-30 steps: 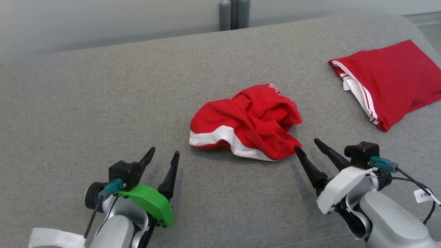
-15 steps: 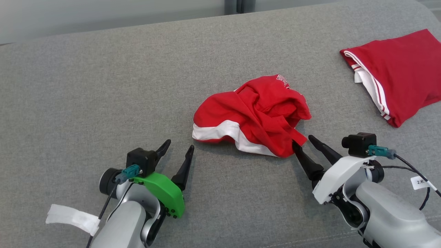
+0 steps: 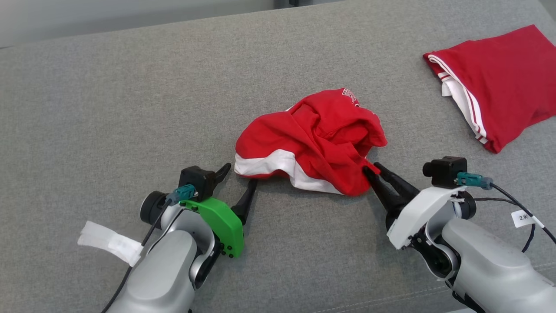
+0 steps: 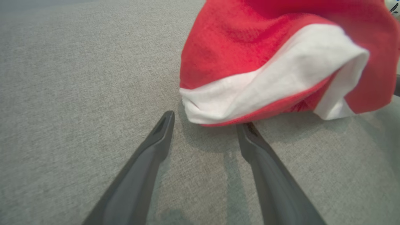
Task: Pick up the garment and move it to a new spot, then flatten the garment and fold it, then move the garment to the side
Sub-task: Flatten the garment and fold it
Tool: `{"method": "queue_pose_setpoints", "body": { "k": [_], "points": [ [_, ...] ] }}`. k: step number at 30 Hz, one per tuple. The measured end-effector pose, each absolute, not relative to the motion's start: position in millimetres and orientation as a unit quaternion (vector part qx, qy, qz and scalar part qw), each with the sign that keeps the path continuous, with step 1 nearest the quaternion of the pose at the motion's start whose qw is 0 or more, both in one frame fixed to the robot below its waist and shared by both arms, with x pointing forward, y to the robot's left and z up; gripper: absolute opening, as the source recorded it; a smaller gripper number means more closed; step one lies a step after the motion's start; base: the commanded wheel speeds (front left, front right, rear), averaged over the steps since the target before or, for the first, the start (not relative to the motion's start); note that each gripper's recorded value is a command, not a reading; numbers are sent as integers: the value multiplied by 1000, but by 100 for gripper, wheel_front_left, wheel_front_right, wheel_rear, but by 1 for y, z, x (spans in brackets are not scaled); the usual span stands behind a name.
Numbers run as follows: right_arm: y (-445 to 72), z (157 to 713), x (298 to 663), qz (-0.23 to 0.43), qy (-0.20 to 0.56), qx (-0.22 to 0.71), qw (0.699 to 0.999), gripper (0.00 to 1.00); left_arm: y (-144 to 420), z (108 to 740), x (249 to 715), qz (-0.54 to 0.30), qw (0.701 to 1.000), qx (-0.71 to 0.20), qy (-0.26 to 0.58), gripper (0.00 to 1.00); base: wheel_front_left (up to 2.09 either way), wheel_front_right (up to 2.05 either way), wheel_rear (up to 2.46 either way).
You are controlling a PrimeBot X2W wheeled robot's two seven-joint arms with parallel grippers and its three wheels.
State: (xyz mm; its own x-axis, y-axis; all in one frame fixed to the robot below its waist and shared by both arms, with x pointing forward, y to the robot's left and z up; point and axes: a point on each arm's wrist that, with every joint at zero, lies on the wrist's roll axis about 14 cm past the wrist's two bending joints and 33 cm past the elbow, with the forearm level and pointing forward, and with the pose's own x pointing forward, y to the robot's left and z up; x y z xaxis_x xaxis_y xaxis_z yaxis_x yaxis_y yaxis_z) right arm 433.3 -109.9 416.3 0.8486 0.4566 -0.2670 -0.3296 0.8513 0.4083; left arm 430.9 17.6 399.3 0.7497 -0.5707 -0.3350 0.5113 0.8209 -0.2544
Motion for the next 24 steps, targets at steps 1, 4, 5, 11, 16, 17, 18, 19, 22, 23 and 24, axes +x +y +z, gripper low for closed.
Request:
{"method": "queue_pose_setpoints", "body": {
  "k": [1,4,5,11,16,17,18,19,22,23,24],
  "points": [
    [-109,417,434,208,179,177,945,0,17,398,432,-291,932,-73,204,100,0,0,0],
    [-106,417,431,211,180,180,944,0,15,396,433,-292,930,-79,210,0,0,0,0],
    [-106,418,431,212,179,181,944,0,14,395,433,-292,930,-79,210,0,0,0,0],
    [-109,438,439,207,148,192,948,0,16,400,434,-290,933,-82,199,0,0,0,0],
    [-119,456,442,191,116,205,953,0,22,411,438,-283,939,-82,176,0,0,0,0],
    [-122,461,443,188,108,206,954,0,24,413,438,-282,941,-81,172,0,0,0,0],
    [-125,466,444,186,100,204,956,0,26,416,439,-280,942,-79,166,0,0,0,0],
    [-128,469,443,184,94,202,957,0,28,419,439,-279,944,-78,160,0,0,0,0],
    [-136,480,440,177,76,202,960,0,33,432,441,-276,948,-74,141,0,0,0,0],
    [-139,484,439,174,70,202,961,0,35,436,441,-275,949,-73,134,0,0,0,0],
    [-142,489,439,173,62,202,962,0,36,439,441,-274,950,-72,129,0,0,0,0]
  ]
}}
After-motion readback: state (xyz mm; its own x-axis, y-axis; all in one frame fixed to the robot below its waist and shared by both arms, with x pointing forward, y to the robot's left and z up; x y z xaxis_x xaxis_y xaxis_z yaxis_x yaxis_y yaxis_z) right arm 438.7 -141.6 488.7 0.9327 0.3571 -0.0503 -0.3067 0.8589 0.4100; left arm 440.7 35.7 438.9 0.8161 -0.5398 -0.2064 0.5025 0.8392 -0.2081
